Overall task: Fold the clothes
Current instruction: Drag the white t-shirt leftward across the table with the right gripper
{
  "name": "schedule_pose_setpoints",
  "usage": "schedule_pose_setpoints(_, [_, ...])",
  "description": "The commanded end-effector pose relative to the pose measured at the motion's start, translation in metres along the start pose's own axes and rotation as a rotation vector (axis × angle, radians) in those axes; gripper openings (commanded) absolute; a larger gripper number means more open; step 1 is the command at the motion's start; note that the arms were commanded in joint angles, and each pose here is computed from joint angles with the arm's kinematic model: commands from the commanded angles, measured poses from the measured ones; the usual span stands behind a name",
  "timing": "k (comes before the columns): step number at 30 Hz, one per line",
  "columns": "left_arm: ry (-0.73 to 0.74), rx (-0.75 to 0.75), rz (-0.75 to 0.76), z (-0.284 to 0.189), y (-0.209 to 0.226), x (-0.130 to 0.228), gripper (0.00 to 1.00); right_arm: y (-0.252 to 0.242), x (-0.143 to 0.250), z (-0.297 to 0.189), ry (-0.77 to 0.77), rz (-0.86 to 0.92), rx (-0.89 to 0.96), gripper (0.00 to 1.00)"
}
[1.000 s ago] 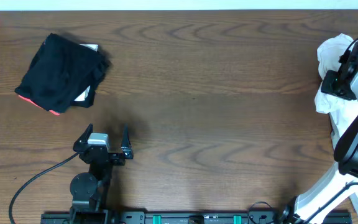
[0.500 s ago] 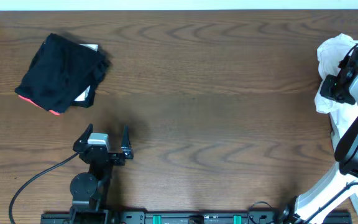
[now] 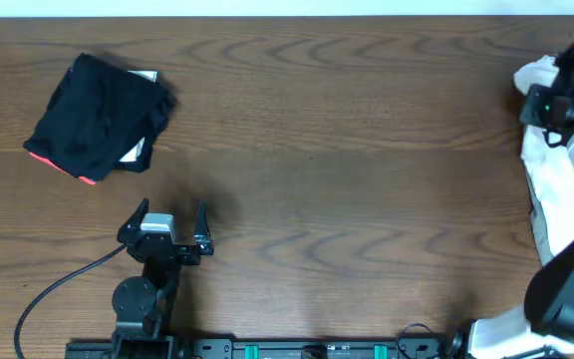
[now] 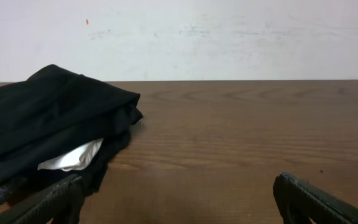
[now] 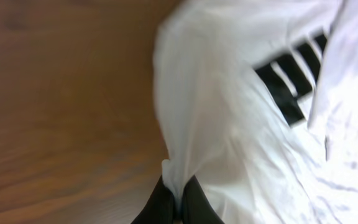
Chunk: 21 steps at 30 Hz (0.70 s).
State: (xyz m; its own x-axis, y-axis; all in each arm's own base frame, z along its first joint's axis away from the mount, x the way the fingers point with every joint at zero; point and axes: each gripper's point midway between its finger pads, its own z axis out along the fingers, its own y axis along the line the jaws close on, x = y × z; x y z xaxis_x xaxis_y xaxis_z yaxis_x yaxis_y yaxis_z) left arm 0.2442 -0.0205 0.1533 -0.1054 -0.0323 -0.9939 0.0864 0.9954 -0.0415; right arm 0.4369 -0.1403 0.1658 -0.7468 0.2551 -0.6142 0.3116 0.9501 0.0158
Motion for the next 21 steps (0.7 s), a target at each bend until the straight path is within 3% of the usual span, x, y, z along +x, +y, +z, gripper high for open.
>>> schedule_pose_setpoints(1, [0.043, 0.015, 0.012, 0.001, -0.002, 0.014, 0.98, 0.051, -0.015, -0.031, -0.065, -0.073, -0.099, 0.01])
schedule_pose_setpoints(6, [0.043, 0.015, 0.012, 0.001, -0.002, 0.014, 0.98, 0.164, 0.008, -0.057, -0.034, -0.182, -0.388, 0.01])
schedule_pose_setpoints(13, [0.043, 0.015, 0.012, 0.001, -0.002, 0.014, 0.98, 0.309, 0.078, -0.051, 0.071, -0.33, -0.597, 0.01])
schedule_pose_setpoints(21, [0.043, 0.015, 0.012, 0.001, -0.002, 0.014, 0.98, 0.466, 0.235, -0.058, 0.194, -0.612, -0.871, 0.01])
